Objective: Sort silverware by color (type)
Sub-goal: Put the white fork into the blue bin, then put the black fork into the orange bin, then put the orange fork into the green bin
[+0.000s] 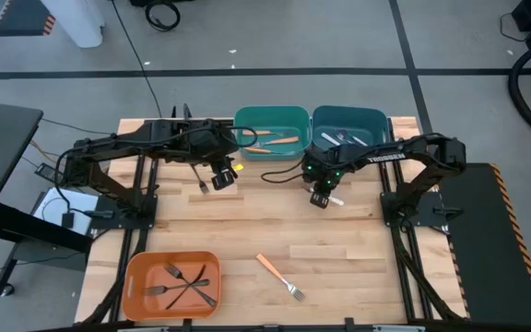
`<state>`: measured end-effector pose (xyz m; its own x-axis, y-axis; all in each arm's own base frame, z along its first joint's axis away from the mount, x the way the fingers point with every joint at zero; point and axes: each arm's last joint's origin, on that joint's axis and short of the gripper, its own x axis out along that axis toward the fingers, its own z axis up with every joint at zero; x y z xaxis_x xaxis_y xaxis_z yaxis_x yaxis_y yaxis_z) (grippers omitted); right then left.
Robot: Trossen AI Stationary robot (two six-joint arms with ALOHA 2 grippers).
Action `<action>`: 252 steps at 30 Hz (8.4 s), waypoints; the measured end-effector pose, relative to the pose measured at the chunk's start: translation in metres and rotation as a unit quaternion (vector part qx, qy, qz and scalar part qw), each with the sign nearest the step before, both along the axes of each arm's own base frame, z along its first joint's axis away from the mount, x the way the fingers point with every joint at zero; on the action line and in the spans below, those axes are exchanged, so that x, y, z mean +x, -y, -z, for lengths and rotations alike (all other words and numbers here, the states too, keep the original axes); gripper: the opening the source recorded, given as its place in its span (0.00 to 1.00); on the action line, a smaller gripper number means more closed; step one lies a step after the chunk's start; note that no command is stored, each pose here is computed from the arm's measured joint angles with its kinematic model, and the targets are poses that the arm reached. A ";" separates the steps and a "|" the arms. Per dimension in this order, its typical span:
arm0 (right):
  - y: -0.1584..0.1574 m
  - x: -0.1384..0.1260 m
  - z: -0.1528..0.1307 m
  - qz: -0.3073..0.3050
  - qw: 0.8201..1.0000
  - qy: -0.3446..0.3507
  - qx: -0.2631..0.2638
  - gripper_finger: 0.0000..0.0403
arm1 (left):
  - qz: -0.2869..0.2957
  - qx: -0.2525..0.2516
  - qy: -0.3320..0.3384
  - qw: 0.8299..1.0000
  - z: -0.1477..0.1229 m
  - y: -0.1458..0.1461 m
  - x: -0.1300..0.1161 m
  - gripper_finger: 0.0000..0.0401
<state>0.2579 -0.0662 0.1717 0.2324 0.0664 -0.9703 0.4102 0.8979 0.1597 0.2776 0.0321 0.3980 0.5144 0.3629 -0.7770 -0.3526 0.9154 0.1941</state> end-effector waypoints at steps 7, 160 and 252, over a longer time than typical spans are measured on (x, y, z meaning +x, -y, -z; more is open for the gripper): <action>0.000 0.000 0.000 -0.003 1.000 0.000 -0.003 0.01 | 0.009 0.006 -0.004 1.000 0.000 0.000 0.000 0.26; 0.052 -0.049 -0.155 0.143 0.976 0.070 -0.152 0.26 | 0.016 -0.274 -0.169 0.947 0.051 0.094 -0.092 0.03; -0.273 0.105 0.027 0.130 0.980 0.073 0.130 0.26 | 0.064 -0.064 -0.090 0.992 0.085 0.092 -0.072 0.27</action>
